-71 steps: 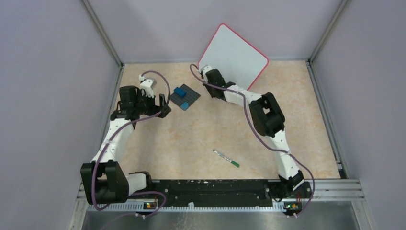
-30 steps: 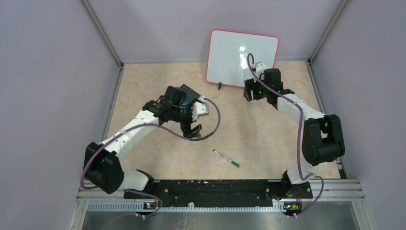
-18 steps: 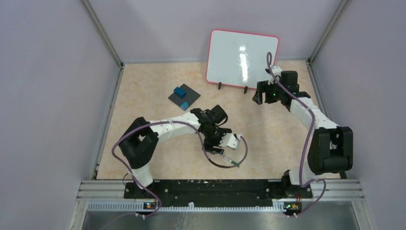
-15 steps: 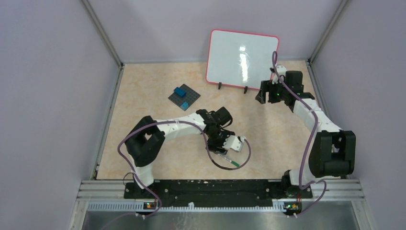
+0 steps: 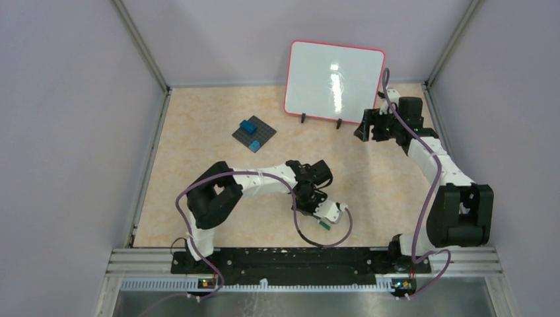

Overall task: Write a sentence on the whiteboard
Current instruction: Pick up the whiteboard marker from the center of the board.

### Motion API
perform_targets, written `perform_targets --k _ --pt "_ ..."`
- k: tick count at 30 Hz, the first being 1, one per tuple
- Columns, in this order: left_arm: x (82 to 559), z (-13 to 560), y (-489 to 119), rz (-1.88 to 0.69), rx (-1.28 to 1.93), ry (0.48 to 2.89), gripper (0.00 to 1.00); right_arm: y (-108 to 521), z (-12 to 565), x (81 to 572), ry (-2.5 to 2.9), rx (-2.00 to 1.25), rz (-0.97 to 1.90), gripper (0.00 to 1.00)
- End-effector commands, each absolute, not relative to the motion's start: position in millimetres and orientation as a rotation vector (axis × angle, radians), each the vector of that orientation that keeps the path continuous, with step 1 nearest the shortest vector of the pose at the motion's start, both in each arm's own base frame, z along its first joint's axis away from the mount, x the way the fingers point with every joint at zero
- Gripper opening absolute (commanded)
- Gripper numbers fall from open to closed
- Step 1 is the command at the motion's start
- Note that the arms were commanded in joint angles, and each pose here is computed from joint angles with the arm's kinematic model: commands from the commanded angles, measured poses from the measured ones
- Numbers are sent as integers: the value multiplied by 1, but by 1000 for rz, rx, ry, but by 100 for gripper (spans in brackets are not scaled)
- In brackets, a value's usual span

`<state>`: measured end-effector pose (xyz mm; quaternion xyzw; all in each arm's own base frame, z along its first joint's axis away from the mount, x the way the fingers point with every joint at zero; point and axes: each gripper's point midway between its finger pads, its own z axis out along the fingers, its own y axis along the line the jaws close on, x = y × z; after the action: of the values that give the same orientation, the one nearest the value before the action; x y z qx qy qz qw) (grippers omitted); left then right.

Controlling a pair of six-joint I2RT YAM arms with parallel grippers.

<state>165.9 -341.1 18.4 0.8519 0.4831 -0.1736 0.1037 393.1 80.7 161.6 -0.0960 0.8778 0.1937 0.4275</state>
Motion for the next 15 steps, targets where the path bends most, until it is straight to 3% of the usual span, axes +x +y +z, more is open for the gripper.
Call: perform_targets --k 1,5,10,15 --pt "164 11 -335 -486 2519 1516 22 84 166 397 2178 -211 515 69" --pt "161 30 -334 -512 2419 1579 1 82 160 401 2189 -159 509 67" --pt "167 78 -337 -664 2194 1679 0 83 150 412 2177 -118 469 63" --pt "218 161 -328 -862 1729 1765 0 99 138 433 2193 -140 392 58"
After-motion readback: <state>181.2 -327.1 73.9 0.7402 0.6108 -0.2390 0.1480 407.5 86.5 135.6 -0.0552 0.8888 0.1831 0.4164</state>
